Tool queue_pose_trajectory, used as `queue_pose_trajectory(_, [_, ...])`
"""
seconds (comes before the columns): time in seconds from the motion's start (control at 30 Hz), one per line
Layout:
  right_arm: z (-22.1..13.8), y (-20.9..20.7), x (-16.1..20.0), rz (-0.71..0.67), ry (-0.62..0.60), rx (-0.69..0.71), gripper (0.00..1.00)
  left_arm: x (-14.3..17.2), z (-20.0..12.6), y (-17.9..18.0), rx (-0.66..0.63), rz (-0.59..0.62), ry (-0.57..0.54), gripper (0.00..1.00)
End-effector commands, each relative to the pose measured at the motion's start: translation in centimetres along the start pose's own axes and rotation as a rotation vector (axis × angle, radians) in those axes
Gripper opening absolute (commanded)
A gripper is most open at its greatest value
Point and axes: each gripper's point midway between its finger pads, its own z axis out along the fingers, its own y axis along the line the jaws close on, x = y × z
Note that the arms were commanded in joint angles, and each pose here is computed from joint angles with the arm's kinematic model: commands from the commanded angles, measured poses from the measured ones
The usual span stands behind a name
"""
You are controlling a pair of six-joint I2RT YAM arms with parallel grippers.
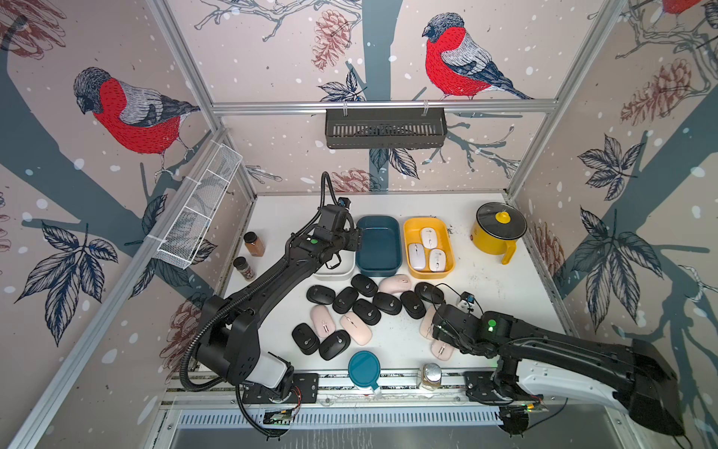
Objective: Place the mice by color into the storage box
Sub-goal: Pick up the mouse from the center of the board.
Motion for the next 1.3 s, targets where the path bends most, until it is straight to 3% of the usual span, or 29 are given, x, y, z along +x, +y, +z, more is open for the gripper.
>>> queue_pose_trajectory(0.0, [0.1,-1.3,0.7,0.033,0.025,0.055,0.80,0.1,0.0,-0.2,0.006,-0.005,0.007,0.72])
queue_pose_trajectory(0.8, [1.8,-1.9,1.9,0.004,0.082,0.094,0.76,0.0,-0.2,-0.2,0.005,-0.002,0.004,0.72])
queue_pose_trajectory(1.27, [2.1,-1.6,0.8,0.010,0.088,0.098,0.60,0.1,-0.3,0.1,-0.007,0.005,0.006,0.72])
